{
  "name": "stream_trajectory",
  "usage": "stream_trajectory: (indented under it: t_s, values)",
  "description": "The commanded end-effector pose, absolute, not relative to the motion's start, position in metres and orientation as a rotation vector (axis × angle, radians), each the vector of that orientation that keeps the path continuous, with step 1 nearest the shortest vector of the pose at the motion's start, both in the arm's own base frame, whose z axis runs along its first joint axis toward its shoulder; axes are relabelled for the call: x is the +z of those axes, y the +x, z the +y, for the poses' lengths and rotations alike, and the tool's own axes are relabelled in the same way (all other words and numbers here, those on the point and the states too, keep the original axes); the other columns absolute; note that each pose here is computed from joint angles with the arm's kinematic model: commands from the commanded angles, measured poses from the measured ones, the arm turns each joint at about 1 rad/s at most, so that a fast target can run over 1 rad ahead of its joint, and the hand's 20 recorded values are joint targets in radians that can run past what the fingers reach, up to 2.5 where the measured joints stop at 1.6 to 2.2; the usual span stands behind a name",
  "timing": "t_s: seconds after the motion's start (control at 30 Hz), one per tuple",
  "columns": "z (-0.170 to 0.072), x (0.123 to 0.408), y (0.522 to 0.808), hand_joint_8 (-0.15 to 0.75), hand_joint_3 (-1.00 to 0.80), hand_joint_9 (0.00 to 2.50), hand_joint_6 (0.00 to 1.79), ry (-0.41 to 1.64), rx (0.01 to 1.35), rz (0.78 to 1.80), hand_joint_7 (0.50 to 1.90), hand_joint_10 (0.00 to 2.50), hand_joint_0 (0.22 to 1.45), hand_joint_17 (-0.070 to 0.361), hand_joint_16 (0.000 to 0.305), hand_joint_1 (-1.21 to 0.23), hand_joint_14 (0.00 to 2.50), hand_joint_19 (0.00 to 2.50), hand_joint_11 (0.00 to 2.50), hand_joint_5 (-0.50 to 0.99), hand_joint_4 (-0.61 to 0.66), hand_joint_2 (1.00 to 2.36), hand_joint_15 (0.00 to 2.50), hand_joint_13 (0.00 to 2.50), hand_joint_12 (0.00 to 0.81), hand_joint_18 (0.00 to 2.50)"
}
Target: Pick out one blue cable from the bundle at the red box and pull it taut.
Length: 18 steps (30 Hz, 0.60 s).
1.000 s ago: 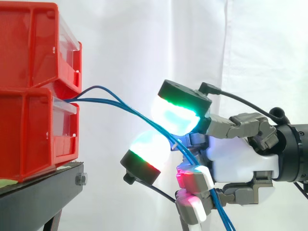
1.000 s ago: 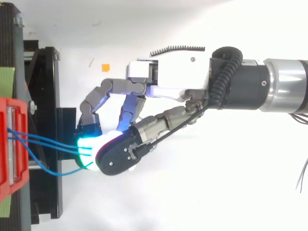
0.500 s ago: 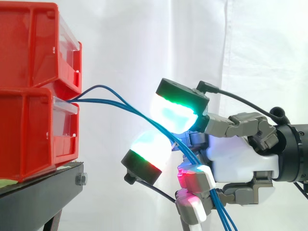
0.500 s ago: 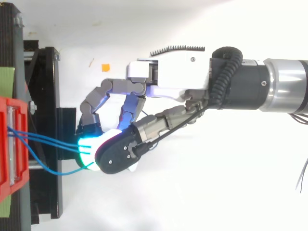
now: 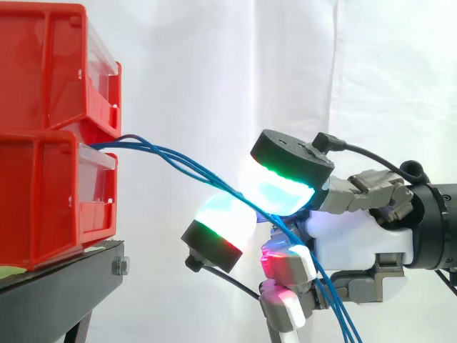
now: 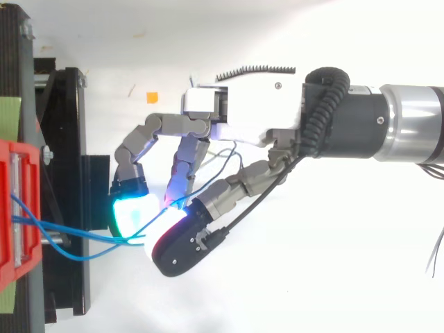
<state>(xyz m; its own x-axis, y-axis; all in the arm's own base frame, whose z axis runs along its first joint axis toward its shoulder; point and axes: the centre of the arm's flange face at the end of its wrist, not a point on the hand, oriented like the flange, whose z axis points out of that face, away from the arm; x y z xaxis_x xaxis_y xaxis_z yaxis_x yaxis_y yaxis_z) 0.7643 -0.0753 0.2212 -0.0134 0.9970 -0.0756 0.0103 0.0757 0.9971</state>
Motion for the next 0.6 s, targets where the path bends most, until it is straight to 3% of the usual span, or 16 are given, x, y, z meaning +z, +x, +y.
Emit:
stream_trajectory:
  t_s: [0.0, 0.23, 0.57]
  values:
    - [-0.0753, 0.2211, 0.7642, 0.302, -0.38, 1.27, 0.92, 1.155, 1.157, 1.262, 1.02, 0.02, 0.71, 0.108, 0.048, -0.84, 0.02, 0.58, 0.74, -0.13, -0.04, 1.01, 0.6, 1.14, 0.362, 0.93]
    - [-0.0753, 0.2212, 0.7643, 0.296, -0.5, 1.27, 0.93, 1.154, 1.157, 1.261, 1.06, 0.02, 0.75, 0.105, 0.047, -0.87, 0.02, 0.55, 0.74, -0.13, -0.12, 1.0, 0.59, 1.15, 0.356, 0.95]
    - [-0.0752, 0.2212, 0.7643, 0.288, -0.5, 1.33, 0.93, 1.155, 1.16, 1.261, 1.08, 0.02, 0.72, 0.102, 0.045, -0.96, 0.02, 0.52, 0.75, -0.11, -0.17, 1.0, 0.59, 1.18, 0.349, 0.98]
